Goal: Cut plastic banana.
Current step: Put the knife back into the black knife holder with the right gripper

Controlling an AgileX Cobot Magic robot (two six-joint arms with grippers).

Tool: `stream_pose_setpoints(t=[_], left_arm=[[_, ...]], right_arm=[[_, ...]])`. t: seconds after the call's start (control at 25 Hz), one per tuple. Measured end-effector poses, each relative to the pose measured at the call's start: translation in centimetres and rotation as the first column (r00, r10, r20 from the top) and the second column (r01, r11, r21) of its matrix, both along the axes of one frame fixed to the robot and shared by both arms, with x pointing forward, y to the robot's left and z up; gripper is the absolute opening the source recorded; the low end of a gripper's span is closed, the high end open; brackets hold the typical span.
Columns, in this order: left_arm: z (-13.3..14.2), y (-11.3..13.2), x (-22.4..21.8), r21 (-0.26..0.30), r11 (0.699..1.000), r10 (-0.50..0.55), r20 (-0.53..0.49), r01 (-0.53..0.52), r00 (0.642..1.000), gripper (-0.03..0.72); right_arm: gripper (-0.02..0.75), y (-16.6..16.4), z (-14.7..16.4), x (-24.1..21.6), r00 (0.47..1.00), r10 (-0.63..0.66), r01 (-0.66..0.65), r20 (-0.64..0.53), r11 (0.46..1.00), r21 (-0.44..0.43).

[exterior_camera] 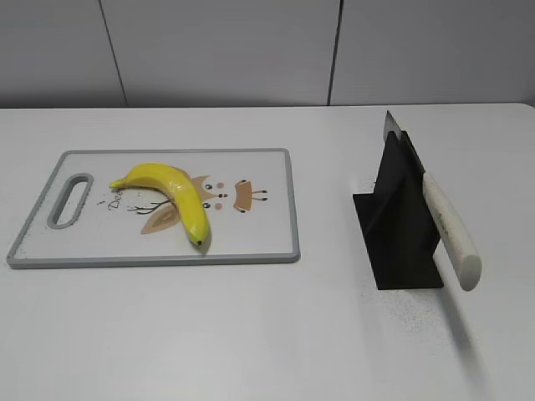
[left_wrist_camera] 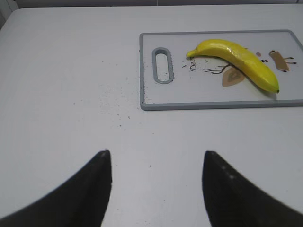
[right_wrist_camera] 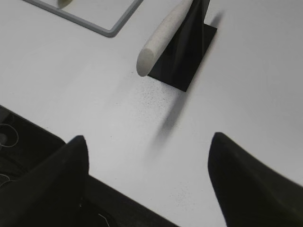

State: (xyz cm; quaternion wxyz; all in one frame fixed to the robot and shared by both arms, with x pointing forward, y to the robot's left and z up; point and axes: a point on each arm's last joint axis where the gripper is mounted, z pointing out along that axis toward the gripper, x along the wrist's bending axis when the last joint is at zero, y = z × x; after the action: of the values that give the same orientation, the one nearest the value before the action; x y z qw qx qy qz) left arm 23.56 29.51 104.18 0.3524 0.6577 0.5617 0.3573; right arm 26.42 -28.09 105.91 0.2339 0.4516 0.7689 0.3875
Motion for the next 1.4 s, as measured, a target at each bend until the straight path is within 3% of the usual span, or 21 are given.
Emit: stream_pose_setpoints(t=[0.48,0.72,1.08,1.4], left_arm=[[0.0,0.0,0.0,0.000,1.000,0.000,0.000,0.000,1.000,0.584],[0.0,0.0,0.0,0.000,1.000,0.001,0.000,-0.001,1.000,0.583],[0.0,0.0,0.0,0.000,1.000,0.001,0.000,-0.001,1.000,0.581],[0.0,0.0,0.0,0.000,1.000,0.002,0.000,-0.002,1.000,0.580]], right_arm=[[0.592,-1.4,0.0,-3.4,0.984,-0.004,-0.013,0.180,0.996,0.093],[0.592,-1.3,0.0,-3.5,0.980,-0.069,0.051,0.185,0.993,0.102],[0.592,-1.1,0.0,-3.3,0.934,-0.306,0.291,0.185,0.951,0.105],[0.591,-1.1,0.0,-3.3,0.926,-0.329,0.315,0.185,0.943,0.105]])
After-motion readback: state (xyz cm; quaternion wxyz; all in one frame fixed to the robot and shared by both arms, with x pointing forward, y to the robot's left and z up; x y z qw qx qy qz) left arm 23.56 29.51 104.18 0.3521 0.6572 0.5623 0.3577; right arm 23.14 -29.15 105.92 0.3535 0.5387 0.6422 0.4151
